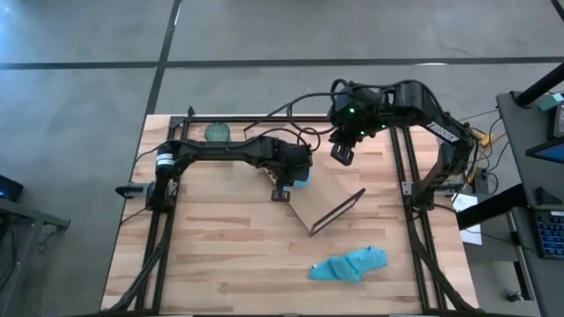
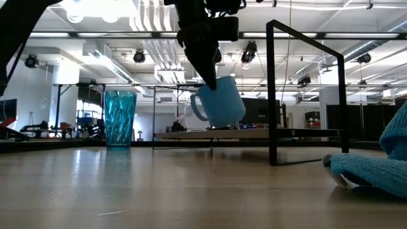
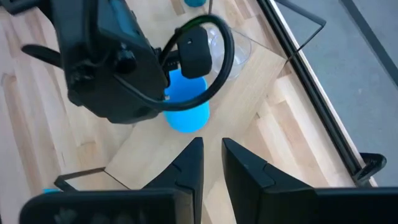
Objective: Stack small to large cups/mugs on shelf
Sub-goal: Put the blue mug on the shelf
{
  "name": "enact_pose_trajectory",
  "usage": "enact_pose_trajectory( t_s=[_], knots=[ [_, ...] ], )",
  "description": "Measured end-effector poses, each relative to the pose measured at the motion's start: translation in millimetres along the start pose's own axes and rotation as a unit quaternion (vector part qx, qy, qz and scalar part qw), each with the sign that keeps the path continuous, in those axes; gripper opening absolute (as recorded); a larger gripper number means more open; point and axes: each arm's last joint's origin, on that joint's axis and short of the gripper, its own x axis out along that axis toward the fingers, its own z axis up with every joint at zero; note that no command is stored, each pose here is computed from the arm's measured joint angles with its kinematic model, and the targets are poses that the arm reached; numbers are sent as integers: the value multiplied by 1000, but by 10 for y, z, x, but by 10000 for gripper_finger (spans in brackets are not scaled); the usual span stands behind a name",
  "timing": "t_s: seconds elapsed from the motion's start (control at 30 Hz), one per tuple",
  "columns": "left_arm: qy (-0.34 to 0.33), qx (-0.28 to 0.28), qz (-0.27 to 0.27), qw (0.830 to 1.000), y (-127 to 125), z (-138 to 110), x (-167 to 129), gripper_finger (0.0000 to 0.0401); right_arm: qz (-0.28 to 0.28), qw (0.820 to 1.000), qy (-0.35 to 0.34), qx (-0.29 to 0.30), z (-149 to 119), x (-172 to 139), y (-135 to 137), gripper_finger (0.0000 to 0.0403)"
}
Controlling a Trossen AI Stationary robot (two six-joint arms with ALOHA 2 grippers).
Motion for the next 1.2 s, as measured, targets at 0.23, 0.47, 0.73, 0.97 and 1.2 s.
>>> enact_pose_trajectory(
  t_s=[0.23, 0.47, 0.73, 0.97, 1.2],
  knots=[
    [2, 0, -1, 1000, -4, -14, 2, 0, -3, 1000, 28, -1, -45, 123, 3, 52],
    [3, 0, -1, 1000, -4, -16, 0, 0, 35, 995, 97, 8, -180, 375, 30, 52],
    [3, 0, -1, 1000, -5, -17, 3, 0, 34, 994, 102, 16, -362, 823, 33, 52],
    [2, -1, 0, 1000, -4, -16, 2, 0, 30, 994, 79, 64, -582, 910, -63, 52],
    [3, -21, 0, 1000, -5, -17, 3, 0, 66, 989, -72, 108, -822, 719, -183, 52]
  ],
)
